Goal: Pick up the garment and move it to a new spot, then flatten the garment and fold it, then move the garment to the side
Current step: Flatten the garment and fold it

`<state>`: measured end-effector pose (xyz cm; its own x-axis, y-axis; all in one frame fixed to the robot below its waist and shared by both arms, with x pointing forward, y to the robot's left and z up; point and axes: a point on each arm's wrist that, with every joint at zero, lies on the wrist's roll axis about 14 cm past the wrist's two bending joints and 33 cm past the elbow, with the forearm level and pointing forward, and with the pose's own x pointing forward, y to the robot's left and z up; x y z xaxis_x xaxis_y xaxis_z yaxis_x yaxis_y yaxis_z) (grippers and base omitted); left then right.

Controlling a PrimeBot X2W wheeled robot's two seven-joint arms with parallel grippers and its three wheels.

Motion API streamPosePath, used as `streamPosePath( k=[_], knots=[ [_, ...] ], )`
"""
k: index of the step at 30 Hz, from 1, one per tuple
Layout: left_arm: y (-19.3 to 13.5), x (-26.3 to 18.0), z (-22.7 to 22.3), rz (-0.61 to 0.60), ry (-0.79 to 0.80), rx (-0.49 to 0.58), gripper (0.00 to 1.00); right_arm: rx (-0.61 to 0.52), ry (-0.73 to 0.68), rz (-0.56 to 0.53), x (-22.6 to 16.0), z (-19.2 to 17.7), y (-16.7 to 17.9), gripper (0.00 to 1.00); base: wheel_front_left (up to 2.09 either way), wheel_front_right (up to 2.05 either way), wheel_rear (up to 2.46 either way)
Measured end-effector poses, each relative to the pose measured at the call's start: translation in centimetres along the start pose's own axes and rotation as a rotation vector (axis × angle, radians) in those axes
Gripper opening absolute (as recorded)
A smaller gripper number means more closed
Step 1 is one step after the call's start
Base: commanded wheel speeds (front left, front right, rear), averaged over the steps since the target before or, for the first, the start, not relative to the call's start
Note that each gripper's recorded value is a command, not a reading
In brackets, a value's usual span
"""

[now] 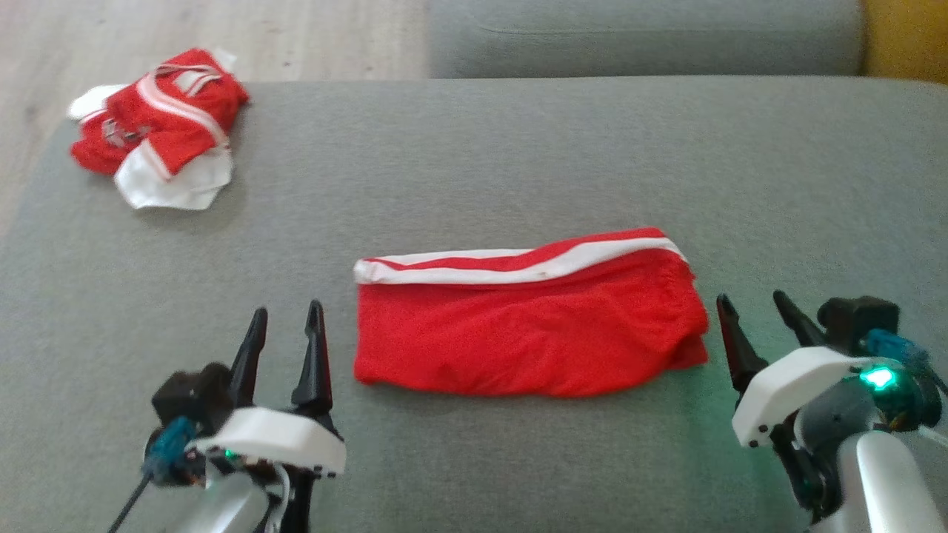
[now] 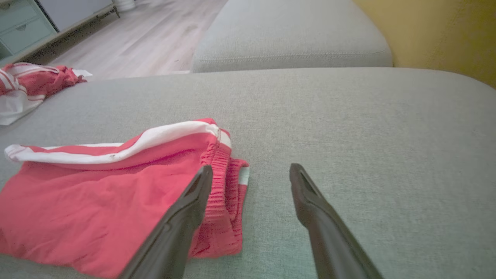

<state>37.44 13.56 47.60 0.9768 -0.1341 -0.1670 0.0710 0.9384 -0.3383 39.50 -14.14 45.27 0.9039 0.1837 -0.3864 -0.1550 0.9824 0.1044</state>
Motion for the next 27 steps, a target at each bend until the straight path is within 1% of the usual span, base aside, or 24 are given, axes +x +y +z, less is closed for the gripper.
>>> streamPosePath(
  k=[5,10,15,17,18,19,20,22,23,24,27],
  knots=[
    [2.2,-2.6,-0.1,0.09,-0.018,-0.034,1.0,-0.017,0.116,0.047,1.6,-2.1,1.7,1.0,0.0,0.0,0.0],
    [3.9,-4.4,-0.5,0.156,-0.021,-0.048,1.0,-0.014,0.22,0.048,3.4,-4.1,1.9,1.0,0.0,0.0,0.0],
    [5.0,-5.1,0.0,0.197,-0.045,-0.046,1.0,0.029,0.367,0.067,3.7,-7.9,2.5,1.0,0.0,0.0,0.0],
    [5.2,-5.4,0.0,0.205,-0.046,-0.046,1.0,0.051,0.377,0.078,3.9,-8.0,2.9,1.0,0.0,0.0,0.0],
    [5.2,-5.5,0.0,0.205,-0.047,-0.043,1.0,0.052,0.376,0.082,4.1,-7.8,3.1,0.95,0.0,0.0,0.0],
    [5.2,-5.5,0.0,0.205,-0.047,-0.043,1.0,0.052,0.376,0.082,4.1,-7.8,3.1,0.71,0.0,0.0,0.0],
    [5.1,-5.5,-0.1,0.205,-0.047,-0.044,1.0,0.05,0.377,0.085,4.1,-7.8,3.1,0.53,0.0,0.0,0.0],
    [4.9,-5.5,-0.1,0.197,-0.048,-0.047,1.0,0.05,0.376,0.087,4.0,-7.7,3.2,0.28,0.0,0.0,0.0],
    [4.8,-5.5,0.0,0.192,-0.05,-0.047,1.0,0.053,0.372,0.088,4.0,-7.7,3.2,0.02,0.0,0.0,0.0],
    [4.2,-5.3,0.2,0.171,-0.056,-0.049,1.0,0.054,0.358,0.081,3.8,-7.5,3.0,0.0,0.0,0.0,0.0],
    [3.2,-4.9,0.6,0.14,-0.068,-0.057,1.0,0.054,0.346,0.073,3.4,-7.2,2.6,0.0,0.0,0.0,0.0]
  ],
)
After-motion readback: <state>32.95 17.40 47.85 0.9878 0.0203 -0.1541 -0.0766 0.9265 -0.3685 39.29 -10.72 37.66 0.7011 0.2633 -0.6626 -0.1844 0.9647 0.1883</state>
